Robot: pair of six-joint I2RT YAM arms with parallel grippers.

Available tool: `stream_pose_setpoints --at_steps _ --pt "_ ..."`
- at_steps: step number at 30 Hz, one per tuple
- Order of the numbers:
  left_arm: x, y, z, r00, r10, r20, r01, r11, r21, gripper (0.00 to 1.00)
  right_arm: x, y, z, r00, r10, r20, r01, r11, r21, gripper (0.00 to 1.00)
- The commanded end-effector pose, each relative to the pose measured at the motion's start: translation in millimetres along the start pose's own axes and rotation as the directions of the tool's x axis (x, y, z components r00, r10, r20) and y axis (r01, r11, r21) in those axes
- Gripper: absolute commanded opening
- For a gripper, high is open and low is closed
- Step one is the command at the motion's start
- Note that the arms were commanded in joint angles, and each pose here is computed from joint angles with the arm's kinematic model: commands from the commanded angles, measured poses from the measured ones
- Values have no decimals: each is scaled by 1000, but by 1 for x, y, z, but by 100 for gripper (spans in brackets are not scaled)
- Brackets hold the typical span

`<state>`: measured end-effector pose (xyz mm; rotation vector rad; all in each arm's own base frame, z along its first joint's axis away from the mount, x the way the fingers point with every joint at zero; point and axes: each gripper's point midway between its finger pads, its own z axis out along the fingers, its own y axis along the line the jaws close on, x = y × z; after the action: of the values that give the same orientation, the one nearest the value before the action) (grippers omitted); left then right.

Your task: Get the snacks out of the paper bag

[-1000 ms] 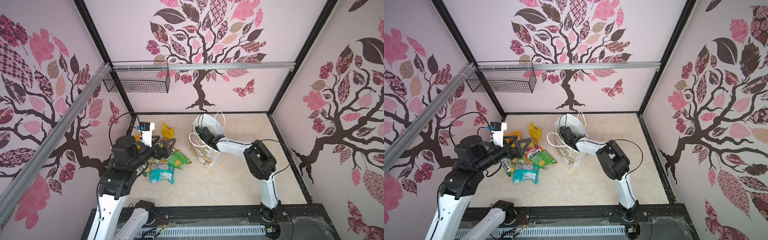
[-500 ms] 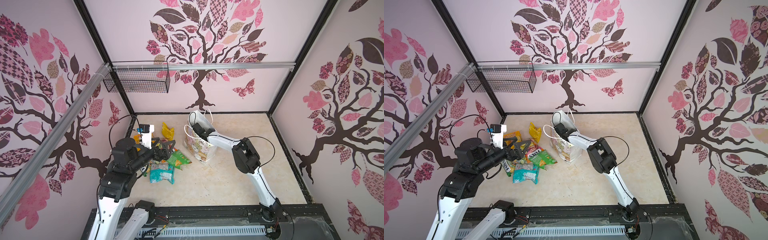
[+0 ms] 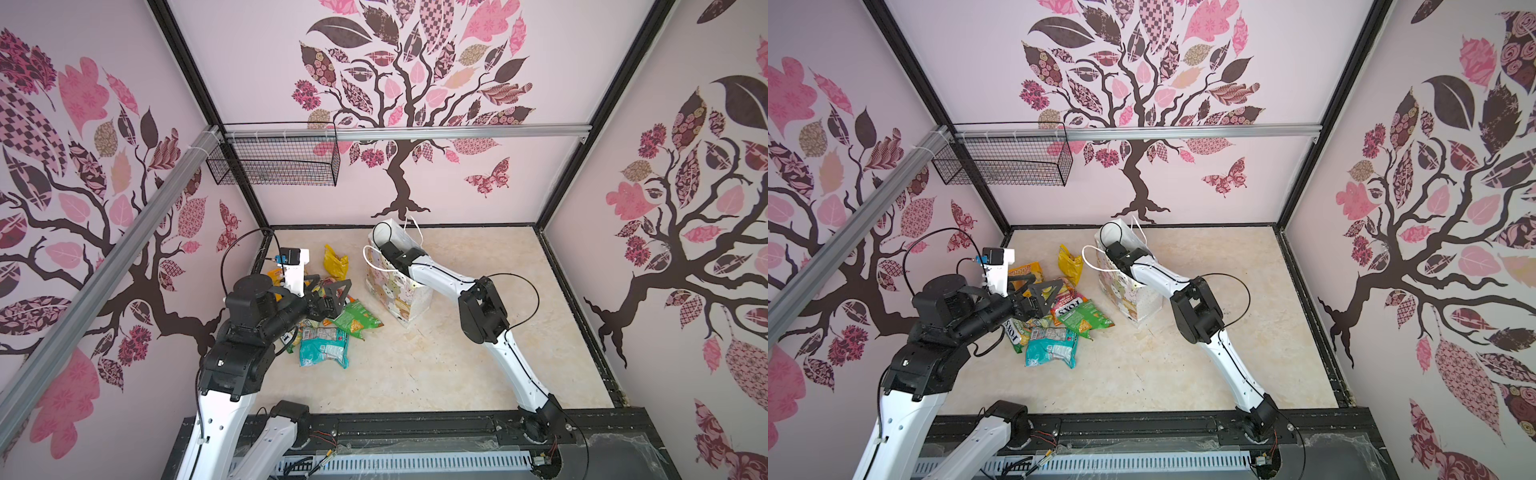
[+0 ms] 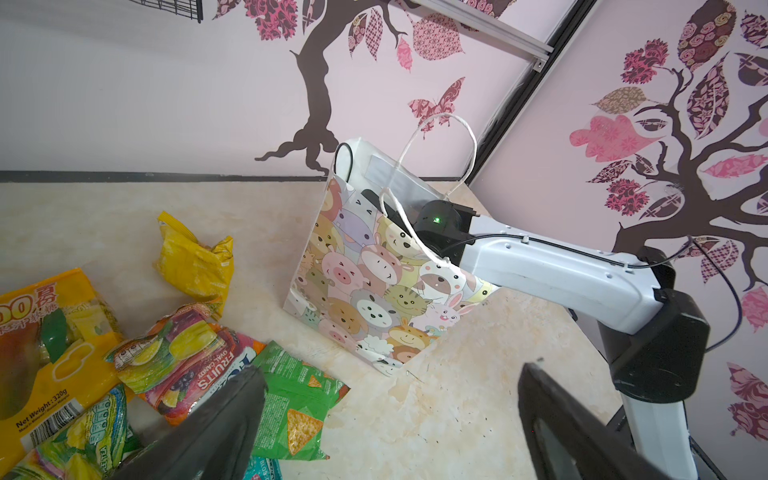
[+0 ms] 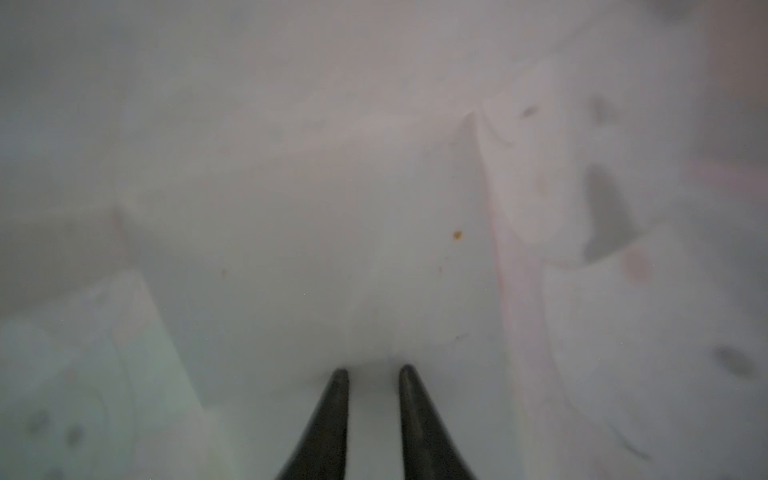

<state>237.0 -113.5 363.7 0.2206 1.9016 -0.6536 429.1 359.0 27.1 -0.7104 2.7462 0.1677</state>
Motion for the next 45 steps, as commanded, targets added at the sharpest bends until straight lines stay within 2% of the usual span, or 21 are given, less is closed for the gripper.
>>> stream_pose_setpoints --at_steps 1,10,11,13,14,16,18,21,24,27,29,32,33,35,37,38,41,43,45 --pt "1 3 5 1000 -8 9 8 1000 -1 97 -11 1 -69 999 0 52 1 1000 -20 2" --pt "2 6 8 1000 -15 10 15 1000 -13 97 -46 1 -179 965 28 260 -18 999 -41 0" --pt "1 7 8 1000 -15 13 15 1000 -20 97 -49 2 -193 957 35 288 -20 998 -53 2" --pt "0 10 7 1000 -13 23 13 999 -37 97 -54 4 -222 937 46 345 -20 997 -78 10" --pt "-2 13 7 999 -11 31 13 998 -54 97 -56 4 -239 924 53 379 -22 996 -86 18" --pt "-4 21 5 999 -6 52 11 995 -101 97 -59 2 -274 893 71 445 -30 995 -99 42" --pt "-7 35 1 996 1 89 15 982 -186 97 -58 -3 -309 854 89 513 -41 994 -104 57" --pt "-7 69 -10 986 25 162 35 932 -362 97 -44 -17 -353 780 109 616 -70 994 -86 70" --pt "2 105 -25 973 57 225 75 840 -537 98 -18 -35 -385 674 131 727 -109 991 -77 83" --pt "23 135 -31 969 104 223 71 749 -659 98 20 -60 -412 519 158 840 -175 982 -77 98" --pt "40 154 -32 970 124 211 70 685 -725 98 52 -83 -421 408 148 901 -244 968 -49 100" --pt "64 174 -31 977 128 169 56 613 -788 98 97 -122 -412 304 122 945 -392 920 7 100" --pt "71 179 -29 979 135 153 42 600 -799 98 110 -134 -403 295 108 949 -437 899 34 100" --pt "82 189 -22 973 185 139 8 574 -819 98 132 -161 -378 303 77 950 -538 837 104 100" --pt "90 199 -19 960 220 172 18 565 -825 98 147 -182 -345 341 52 939 -594 786 172 100" --pt "94 204 -17 955 222 195 33 575 -818 97 151 -191 -327 366 41 930 -603 771 204 100" --pt "103 227 -16 949 120 293 163 609 -776 96 163 -219 -277 424 29 905 -629 729 271 100" --pt "109 238 -13 956 119 267 151 581 -800 97 172 -237 -245 463 48 885 -651 696 303 100" --pt "107 245 -11 955 134 264 150 550 -821 98 182 -257 -213 522 87 849 -669 660 343 100"
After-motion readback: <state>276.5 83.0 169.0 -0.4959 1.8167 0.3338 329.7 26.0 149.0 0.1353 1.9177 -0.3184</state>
